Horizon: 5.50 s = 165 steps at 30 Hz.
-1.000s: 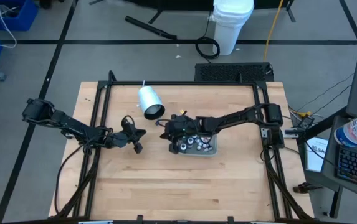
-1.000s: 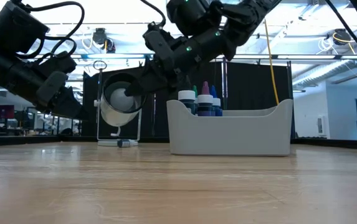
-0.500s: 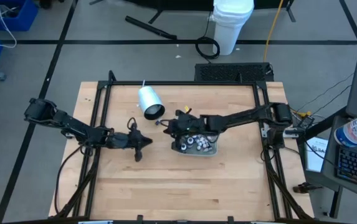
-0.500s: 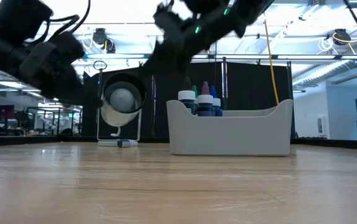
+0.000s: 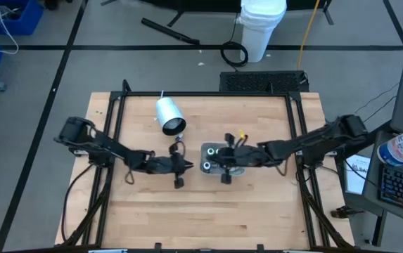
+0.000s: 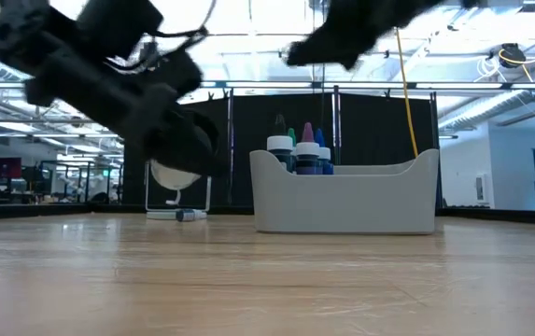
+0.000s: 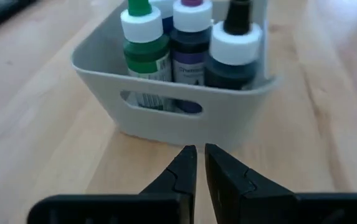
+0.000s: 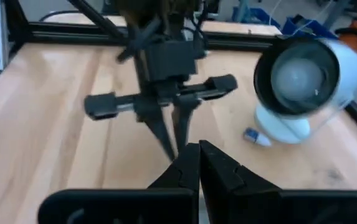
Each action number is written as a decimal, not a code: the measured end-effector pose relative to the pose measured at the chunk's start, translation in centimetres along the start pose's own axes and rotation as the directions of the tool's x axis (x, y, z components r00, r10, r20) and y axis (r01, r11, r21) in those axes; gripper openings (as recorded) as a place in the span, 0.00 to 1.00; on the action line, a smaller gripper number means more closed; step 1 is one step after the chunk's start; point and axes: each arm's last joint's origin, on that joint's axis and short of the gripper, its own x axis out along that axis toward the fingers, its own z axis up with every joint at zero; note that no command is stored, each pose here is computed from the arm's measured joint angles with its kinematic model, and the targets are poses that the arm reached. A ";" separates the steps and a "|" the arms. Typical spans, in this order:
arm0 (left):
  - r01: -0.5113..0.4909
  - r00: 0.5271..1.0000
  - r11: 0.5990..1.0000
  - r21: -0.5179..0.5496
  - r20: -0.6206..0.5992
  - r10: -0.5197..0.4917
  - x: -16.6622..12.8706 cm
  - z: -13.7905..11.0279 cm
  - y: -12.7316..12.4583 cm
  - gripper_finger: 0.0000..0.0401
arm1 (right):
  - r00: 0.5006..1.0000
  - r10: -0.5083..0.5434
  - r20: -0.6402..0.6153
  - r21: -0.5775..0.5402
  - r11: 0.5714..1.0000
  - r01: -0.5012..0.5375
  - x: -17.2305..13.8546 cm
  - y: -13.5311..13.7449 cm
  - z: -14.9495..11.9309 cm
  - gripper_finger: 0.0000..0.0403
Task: Pick & Place food coloring
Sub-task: Adjust the white bin, then put the small blue food coloring bottle into the white bin
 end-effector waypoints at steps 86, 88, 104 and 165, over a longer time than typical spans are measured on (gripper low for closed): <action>-0.376 0.926 0.923 0.081 0.011 0.377 -16.1 -3.0 3.5 0.10 | 0.935 -0.330 -0.132 0.000 0.943 0.333 20.9 -1.4 -4.5 0.00; -0.369 0.929 0.926 0.082 0.000 0.370 -16.2 -3.2 3.6 0.10 | 0.906 -0.395 -0.149 0.014 0.916 0.401 20.9 -2.2 -4.6 0.00; -0.352 0.935 0.931 0.092 -0.009 0.354 -16.2 -3.2 3.6 0.10 | 0.836 -0.497 -0.231 0.079 0.847 0.525 21.3 -8.2 -5.6 0.00; -0.178 0.978 0.983 0.049 -0.105 0.183 -16.0 -3.3 3.0 0.10 | 0.949 -0.298 -0.107 -0.434 0.872 0.225 20.7 -1.3 -4.0 0.00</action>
